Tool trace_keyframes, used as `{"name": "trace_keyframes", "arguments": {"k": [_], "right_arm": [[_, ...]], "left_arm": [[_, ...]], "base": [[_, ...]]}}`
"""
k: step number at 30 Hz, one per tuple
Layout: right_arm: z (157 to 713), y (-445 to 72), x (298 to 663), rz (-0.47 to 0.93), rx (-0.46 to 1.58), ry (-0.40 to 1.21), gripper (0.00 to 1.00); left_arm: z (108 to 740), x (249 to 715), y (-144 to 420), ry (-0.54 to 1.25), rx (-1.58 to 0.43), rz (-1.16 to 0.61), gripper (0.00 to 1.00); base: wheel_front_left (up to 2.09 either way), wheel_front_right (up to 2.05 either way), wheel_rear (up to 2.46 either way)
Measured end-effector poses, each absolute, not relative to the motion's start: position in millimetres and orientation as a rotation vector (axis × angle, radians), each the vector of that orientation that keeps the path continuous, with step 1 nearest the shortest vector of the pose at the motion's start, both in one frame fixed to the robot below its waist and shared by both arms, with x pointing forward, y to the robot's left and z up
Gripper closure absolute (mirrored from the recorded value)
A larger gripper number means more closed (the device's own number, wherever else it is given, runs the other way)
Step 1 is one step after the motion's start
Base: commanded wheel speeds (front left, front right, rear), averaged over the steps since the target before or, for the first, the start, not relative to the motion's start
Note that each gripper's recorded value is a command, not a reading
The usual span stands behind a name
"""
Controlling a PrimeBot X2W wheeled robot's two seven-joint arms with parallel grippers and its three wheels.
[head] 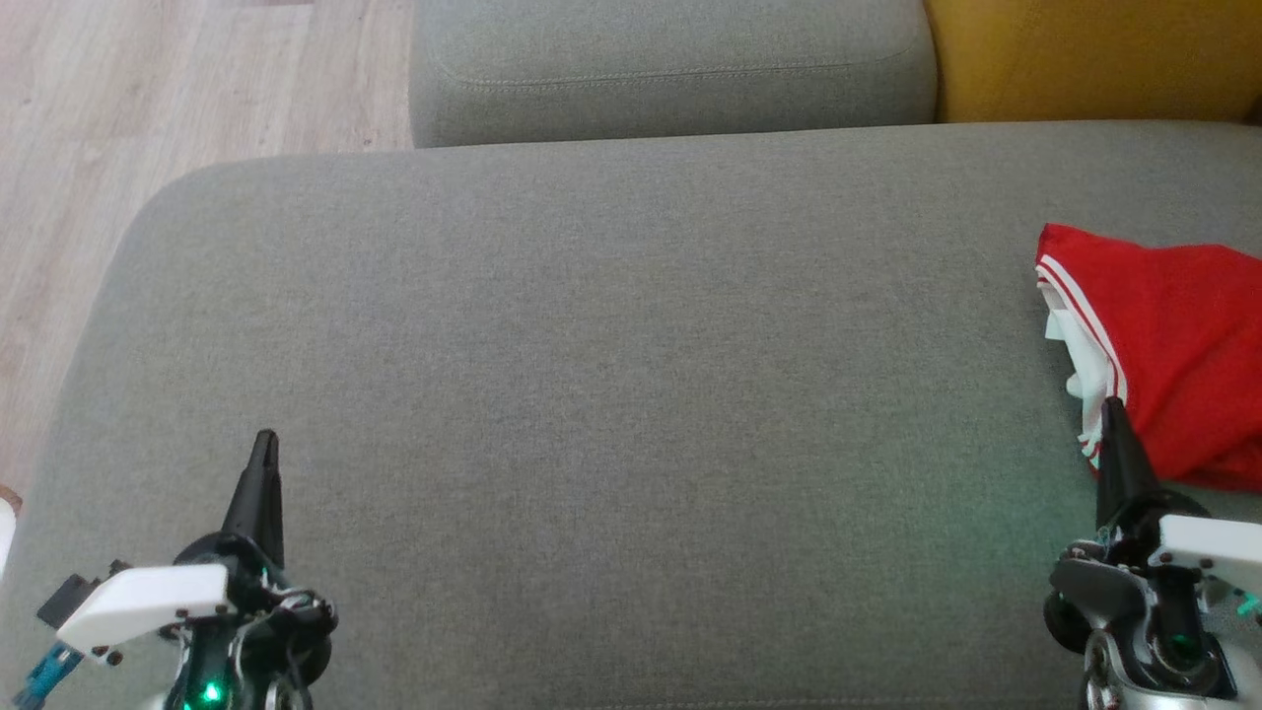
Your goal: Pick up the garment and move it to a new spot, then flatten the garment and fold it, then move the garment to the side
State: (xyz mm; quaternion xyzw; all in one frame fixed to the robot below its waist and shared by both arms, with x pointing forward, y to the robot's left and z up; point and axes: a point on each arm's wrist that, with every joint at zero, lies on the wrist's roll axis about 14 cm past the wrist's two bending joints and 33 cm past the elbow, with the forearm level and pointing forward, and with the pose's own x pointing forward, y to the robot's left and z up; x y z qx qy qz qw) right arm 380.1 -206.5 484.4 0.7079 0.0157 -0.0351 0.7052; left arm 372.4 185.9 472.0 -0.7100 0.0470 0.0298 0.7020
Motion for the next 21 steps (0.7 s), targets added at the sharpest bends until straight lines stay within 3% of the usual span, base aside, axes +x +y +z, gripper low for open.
{"name": "trace_keyframes", "arguments": {"k": [21], "right_arm": [[485.2,-206.7,380.2,-0.076,1.576,0.032,1.0]], "left_arm": [[472.4,372.6,186.1,0.103,-1.584,0.066,1.0]], "base": [[0.0,0.0,0.0]]}}
